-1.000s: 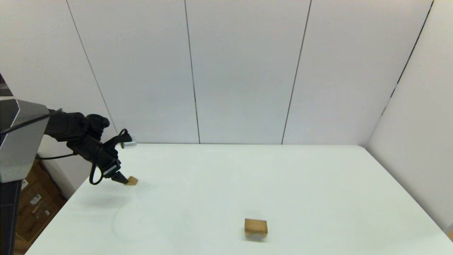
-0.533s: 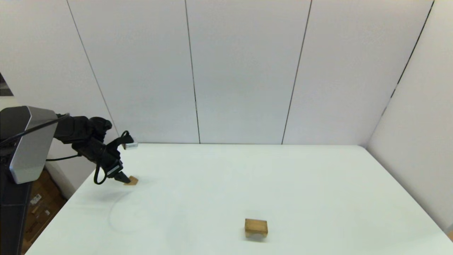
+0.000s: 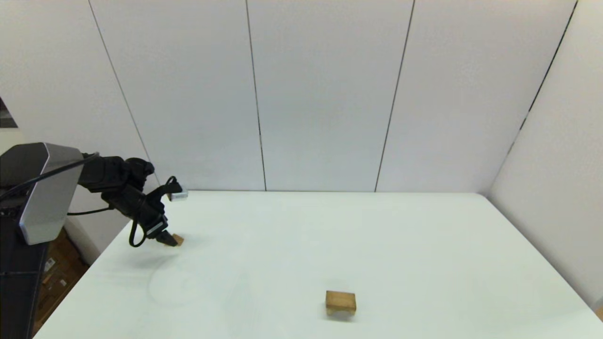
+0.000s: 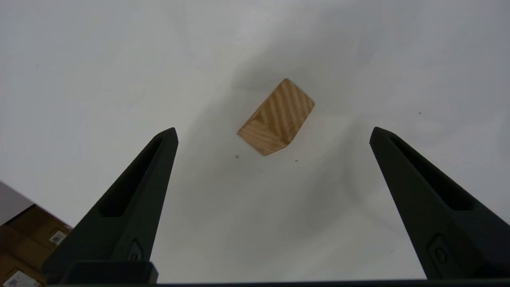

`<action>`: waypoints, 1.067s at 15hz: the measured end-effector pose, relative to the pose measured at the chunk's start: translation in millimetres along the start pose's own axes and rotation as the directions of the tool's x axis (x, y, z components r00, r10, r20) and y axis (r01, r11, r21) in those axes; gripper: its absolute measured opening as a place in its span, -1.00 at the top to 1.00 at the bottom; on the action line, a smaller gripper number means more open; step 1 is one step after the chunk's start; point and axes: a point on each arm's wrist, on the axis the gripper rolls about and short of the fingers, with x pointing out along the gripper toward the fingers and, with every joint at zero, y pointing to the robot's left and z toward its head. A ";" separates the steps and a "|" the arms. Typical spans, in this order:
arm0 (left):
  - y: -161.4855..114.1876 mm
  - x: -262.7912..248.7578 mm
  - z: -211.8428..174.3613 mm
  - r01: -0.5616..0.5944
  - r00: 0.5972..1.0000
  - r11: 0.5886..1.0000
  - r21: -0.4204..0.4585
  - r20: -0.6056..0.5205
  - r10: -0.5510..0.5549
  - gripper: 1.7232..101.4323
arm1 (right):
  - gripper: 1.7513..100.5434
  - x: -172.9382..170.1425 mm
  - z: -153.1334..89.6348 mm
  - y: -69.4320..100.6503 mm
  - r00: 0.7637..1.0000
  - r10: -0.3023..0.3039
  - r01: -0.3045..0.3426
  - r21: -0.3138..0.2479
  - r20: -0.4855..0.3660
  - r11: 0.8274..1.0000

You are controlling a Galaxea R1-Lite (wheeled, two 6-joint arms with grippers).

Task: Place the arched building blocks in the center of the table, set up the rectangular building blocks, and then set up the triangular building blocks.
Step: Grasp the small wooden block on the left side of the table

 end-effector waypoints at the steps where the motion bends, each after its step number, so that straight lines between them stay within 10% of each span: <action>1: -0.5 0.8 -0.1 0.003 1.000 1.000 0.002 -0.001 -0.003 -0.93 | -0.95 0.0 0.0 0.0 1.000 0.000 0.000 0.000 0.000 1.000; 16: -6.3 7.2 0.3 0.083 0.995 0.992 0.099 0.046 -0.088 -0.93 | -0.95 0.0 0.0 0.0 1.000 0.000 0.000 0.001 0.000 1.000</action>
